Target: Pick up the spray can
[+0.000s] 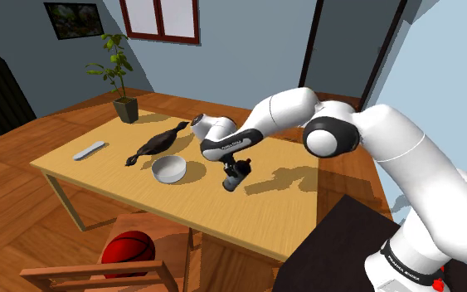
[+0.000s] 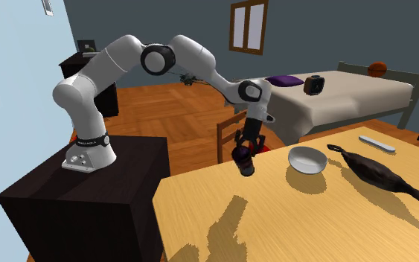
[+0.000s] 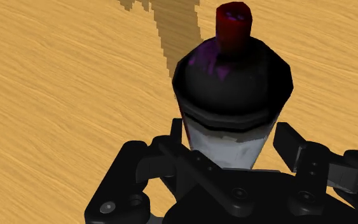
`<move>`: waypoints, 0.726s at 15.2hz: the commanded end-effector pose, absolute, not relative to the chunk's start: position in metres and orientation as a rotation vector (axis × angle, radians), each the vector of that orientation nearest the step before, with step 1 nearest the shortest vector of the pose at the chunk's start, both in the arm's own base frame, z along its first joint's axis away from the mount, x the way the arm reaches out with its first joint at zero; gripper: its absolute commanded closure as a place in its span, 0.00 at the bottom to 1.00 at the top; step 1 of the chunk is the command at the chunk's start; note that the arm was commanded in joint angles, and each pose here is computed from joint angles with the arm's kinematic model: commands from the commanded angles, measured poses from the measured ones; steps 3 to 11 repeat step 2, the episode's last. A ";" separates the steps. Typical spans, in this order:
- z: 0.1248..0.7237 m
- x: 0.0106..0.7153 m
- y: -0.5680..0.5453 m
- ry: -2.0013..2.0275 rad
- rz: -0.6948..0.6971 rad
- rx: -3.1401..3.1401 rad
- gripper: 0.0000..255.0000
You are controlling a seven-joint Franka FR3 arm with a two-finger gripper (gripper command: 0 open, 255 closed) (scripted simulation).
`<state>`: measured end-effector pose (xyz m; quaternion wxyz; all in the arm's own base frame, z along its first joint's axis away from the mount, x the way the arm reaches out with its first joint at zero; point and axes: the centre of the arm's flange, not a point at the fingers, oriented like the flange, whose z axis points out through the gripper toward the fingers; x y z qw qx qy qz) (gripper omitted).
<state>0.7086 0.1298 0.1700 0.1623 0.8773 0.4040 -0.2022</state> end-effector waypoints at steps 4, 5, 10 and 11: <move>0.177 0.709 0.131 1.152 -0.576 2.503 1.00; 0.177 0.709 0.131 1.152 -0.576 2.503 1.00; 0.177 0.709 0.131 1.152 -0.576 2.503 1.00; 0.177 0.709 0.131 1.152 -0.576 2.503 1.00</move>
